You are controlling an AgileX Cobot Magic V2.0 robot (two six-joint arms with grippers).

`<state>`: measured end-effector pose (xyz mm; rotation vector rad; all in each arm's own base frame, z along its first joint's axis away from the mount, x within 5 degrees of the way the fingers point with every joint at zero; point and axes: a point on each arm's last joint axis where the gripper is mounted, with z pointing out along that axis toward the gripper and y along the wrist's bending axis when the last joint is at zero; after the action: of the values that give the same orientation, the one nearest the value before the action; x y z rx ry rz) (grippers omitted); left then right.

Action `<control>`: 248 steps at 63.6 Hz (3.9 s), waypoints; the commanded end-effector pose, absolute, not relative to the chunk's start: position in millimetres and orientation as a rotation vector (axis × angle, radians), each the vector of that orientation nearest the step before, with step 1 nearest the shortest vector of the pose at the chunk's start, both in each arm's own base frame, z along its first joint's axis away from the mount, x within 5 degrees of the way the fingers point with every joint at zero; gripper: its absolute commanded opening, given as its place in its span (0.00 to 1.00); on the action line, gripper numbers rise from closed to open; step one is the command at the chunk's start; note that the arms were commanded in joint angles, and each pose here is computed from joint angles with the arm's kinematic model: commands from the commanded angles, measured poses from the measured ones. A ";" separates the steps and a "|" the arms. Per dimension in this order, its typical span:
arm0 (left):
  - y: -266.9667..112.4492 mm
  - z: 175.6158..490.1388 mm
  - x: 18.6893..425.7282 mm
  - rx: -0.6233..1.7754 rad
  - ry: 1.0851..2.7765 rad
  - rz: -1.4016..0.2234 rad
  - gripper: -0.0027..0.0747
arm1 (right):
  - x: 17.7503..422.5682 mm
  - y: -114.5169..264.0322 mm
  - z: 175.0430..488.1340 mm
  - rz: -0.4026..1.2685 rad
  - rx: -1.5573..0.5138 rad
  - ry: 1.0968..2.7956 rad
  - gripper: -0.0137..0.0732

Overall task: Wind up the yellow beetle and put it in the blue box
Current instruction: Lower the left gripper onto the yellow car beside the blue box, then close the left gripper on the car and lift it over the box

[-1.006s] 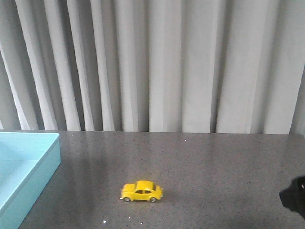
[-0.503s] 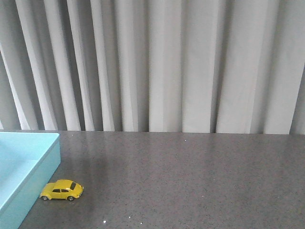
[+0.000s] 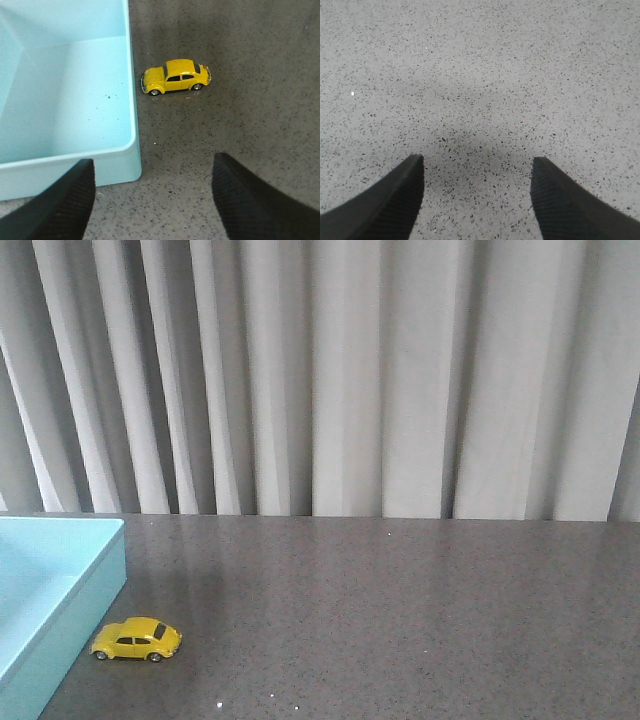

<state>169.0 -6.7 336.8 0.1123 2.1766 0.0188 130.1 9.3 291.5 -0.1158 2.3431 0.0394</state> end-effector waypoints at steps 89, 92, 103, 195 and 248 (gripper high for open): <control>-67.9 292.9 436.2 1.525 2.233 0.052 0.69 | 134.0 8.8 303.8 0.029 -0.113 2.257 0.67; -68.4 288.5 440.3 1.531 2.240 0.046 0.69 | 134.0 8.8 303.8 0.029 -0.113 2.257 0.67; -69.5 274.0 451.6 1.542 2.257 0.039 0.69 | 134.0 8.8 303.8 0.029 -0.113 2.257 0.67; -73.3 290.2 446.1 1.495 2.221 -0.001 0.40 | 134.0 8.8 303.8 0.029 -0.113 2.257 0.67; -20.1 442.9 363.1 0.584 2.229 -0.054 0.40 | 133.8 8.8 303.6 0.029 -0.113 2.260 0.67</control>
<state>376.9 -36.3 409.9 0.7545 2.3264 -0.0689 130.0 9.2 291.4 -0.1163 2.3441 0.0384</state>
